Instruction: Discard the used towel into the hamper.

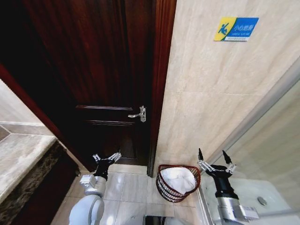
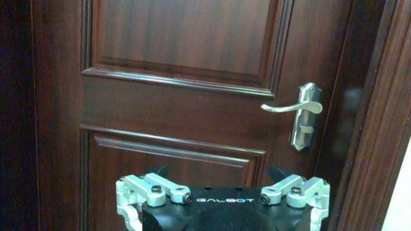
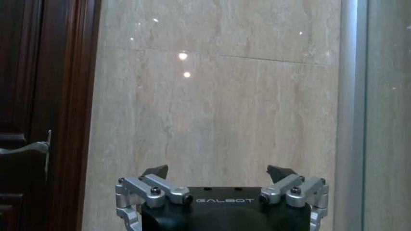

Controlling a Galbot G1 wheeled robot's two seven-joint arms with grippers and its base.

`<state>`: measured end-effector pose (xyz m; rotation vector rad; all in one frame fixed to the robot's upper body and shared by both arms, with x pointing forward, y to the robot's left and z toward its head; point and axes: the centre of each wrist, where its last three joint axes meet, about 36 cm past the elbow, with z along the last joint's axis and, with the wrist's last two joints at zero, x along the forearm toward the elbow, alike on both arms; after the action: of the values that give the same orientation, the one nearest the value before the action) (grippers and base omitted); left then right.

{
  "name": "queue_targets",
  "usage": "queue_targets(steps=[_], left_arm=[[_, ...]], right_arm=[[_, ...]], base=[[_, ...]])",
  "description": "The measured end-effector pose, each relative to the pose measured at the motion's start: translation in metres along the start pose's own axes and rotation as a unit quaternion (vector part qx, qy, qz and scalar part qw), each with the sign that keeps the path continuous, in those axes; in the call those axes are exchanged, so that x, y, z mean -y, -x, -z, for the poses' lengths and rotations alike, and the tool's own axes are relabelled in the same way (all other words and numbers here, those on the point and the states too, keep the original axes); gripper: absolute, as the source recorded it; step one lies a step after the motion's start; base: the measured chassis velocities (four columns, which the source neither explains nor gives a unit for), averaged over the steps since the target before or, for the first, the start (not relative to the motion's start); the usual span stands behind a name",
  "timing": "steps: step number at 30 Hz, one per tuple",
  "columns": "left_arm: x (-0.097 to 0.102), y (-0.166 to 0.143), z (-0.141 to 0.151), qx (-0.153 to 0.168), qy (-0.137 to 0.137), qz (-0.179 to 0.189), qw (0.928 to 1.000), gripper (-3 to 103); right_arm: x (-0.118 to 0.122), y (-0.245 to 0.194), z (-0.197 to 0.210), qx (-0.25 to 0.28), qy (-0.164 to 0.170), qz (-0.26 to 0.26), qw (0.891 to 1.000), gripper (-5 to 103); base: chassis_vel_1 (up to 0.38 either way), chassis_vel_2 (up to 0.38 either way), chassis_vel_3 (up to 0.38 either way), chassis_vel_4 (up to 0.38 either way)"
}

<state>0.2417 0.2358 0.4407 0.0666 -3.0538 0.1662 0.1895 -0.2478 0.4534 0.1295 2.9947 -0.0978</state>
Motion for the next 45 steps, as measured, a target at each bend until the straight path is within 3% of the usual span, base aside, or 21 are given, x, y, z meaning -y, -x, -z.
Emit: queue_targets(steps=[45], left_arm=[[0.0,0.0,0.0,0.0,0.0,0.0,1.0,100]], right_arm=[[0.0,0.0,0.0,0.0,0.0,0.0,1.0,100]], base=[[-0.014,-0.017,0.011,0.017]])
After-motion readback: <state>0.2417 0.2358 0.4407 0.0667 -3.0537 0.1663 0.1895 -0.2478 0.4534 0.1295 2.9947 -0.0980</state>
